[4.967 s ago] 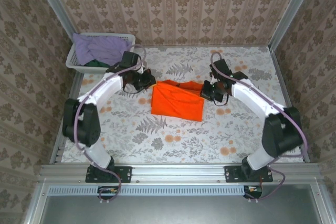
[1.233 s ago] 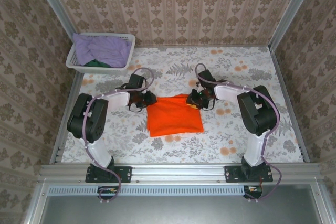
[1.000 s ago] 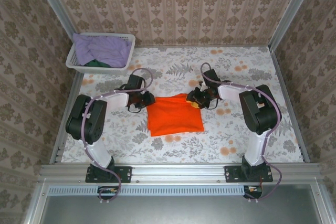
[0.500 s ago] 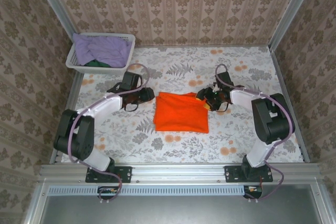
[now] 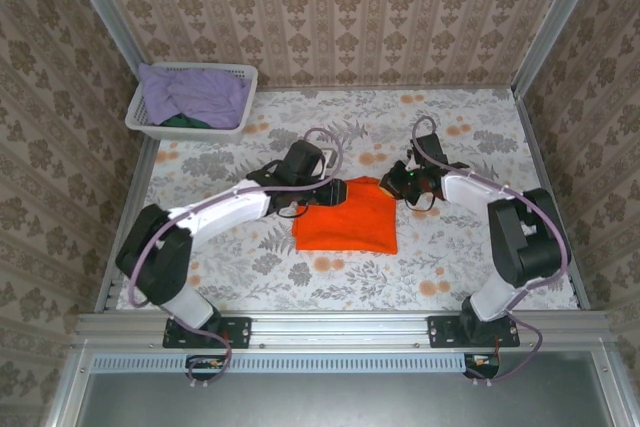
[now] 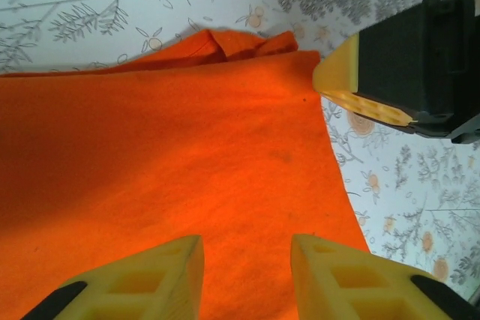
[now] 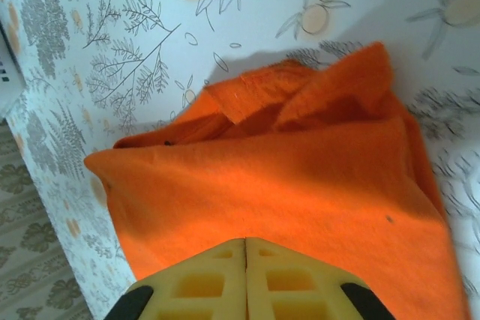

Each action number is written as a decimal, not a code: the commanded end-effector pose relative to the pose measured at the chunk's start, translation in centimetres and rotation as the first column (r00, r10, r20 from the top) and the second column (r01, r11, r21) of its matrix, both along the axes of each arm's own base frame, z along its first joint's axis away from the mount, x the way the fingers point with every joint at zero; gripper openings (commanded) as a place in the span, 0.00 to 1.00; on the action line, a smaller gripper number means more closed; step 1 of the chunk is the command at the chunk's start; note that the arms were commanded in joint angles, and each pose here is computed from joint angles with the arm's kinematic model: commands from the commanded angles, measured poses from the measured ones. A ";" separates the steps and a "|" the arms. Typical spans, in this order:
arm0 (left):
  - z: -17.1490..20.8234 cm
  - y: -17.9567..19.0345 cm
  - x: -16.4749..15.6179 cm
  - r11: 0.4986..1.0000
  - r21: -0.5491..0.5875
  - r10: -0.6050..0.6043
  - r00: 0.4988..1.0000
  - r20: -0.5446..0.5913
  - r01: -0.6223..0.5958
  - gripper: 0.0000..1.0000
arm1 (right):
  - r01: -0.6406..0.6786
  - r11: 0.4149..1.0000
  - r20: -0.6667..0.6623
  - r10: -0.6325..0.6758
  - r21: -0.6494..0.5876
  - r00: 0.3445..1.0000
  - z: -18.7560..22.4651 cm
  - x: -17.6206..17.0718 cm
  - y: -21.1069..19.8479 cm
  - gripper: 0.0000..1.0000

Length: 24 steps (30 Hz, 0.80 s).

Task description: Fold and stack the t-shirts

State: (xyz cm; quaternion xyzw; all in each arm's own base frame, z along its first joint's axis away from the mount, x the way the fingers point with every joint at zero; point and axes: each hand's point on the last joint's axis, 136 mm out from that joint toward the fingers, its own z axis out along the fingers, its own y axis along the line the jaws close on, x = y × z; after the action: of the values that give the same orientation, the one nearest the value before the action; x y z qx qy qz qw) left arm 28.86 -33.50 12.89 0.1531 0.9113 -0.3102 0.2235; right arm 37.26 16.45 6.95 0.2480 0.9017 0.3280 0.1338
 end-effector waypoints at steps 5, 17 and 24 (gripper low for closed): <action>-1.7 -0.5 6.2 1.000 -0.001 0.031 0.999 -0.039 -0.031 0.32 | -0.047 0.999 -0.061 0.046 -0.017 0.997 -2.3 2.0 0.9 0.04; -9.1 4.7 9.8 0.982 0.094 0.178 0.970 -0.164 -0.164 0.31 | -0.026 0.999 -0.104 0.024 -0.023 0.994 -4.8 2.7 -1.2 0.05; -10.2 6.1 9.0 0.973 0.140 0.206 0.964 -0.166 -0.184 0.31 | -0.022 0.999 -0.041 0.020 -0.046 0.999 -2.7 3.0 -2.2 0.16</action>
State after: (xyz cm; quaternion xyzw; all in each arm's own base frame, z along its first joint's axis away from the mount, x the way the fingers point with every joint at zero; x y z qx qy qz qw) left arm 38.90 -28.64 3.68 0.0479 0.9475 -0.2646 0.1731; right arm 40.67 14.98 3.19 0.2482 0.9102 0.3125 0.1108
